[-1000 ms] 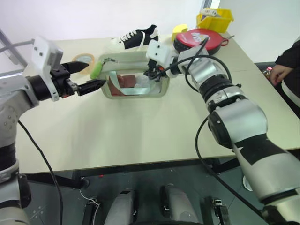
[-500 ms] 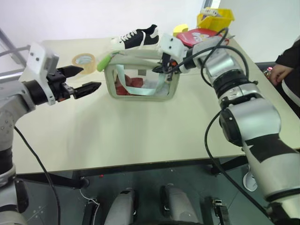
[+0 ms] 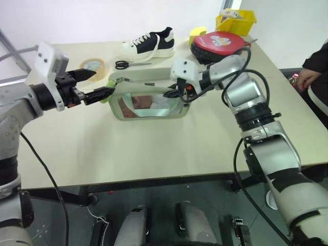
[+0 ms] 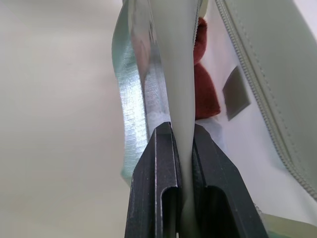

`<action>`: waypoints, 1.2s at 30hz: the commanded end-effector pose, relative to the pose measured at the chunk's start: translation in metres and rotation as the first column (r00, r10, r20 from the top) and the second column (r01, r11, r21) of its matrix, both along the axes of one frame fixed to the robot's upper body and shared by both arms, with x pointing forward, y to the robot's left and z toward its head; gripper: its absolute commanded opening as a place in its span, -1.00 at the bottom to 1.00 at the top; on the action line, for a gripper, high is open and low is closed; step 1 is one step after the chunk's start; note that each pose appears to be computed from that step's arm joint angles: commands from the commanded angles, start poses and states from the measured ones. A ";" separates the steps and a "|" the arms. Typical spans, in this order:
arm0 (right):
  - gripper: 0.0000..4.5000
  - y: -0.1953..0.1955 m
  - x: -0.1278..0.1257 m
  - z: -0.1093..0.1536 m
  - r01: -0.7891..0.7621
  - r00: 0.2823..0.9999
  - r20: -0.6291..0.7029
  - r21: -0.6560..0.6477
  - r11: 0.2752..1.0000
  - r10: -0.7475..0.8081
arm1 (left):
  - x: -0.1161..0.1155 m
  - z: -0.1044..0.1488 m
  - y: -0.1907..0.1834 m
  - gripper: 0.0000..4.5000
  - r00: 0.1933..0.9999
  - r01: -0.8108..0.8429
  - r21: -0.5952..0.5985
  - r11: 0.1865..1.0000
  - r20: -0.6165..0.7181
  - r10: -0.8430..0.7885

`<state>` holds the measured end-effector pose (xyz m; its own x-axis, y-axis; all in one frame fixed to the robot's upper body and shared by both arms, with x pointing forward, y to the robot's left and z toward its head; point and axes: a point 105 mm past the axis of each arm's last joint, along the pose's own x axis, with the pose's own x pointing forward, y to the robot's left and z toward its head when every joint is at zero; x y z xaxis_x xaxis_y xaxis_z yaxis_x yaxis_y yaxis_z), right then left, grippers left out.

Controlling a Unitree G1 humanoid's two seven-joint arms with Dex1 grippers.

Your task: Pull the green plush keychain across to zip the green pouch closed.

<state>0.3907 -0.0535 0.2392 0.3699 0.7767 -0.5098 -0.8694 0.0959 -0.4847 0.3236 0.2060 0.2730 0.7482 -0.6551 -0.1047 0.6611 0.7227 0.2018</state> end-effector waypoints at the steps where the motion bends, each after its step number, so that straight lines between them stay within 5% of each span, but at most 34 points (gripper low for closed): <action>1: -1.00 0.001 -0.009 0.022 -0.017 0.998 0.053 0.017 1.000 0.016 | -0.004 0.012 0.000 1.00 0.998 0.000 0.010 1.000 0.055 -0.001; 14: -1.00 0.005 -0.020 0.006 0.035 0.996 -0.082 0.039 0.999 -0.031 | -0.005 0.008 -0.001 1.00 0.998 -0.007 -0.006 1.000 0.056 0.007; 18: -0.34 0.004 -0.023 0.014 0.031 0.996 -0.089 0.072 0.997 -0.025 | -0.006 0.009 0.005 1.00 0.998 -0.029 -0.008 1.000 0.057 0.030; 24: 0.99 0.000 -0.027 0.042 0.004 1.000 -0.015 0.135 0.991 -0.002 | -0.008 0.003 0.028 1.00 0.993 -0.110 -0.004 0.994 0.041 0.110; 32: 0.99 -0.006 -0.037 0.064 -0.029 0.999 0.031 0.190 0.981 0.024 | -0.010 -0.018 0.048 1.00 0.986 -0.168 -0.006 0.986 -0.016 0.168; 36: 0.99 -0.033 -0.039 0.050 0.011 1.000 0.008 0.143 0.990 -0.013 | -0.010 -0.023 0.042 1.00 0.989 -0.146 -0.006 0.989 -0.026 0.146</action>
<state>0.3575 -0.0736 0.2821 0.3690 0.8362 -0.4058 -0.8784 0.1710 -0.4463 0.3164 0.2517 0.2385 0.8360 -0.5253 -0.1587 0.5459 0.8255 0.1435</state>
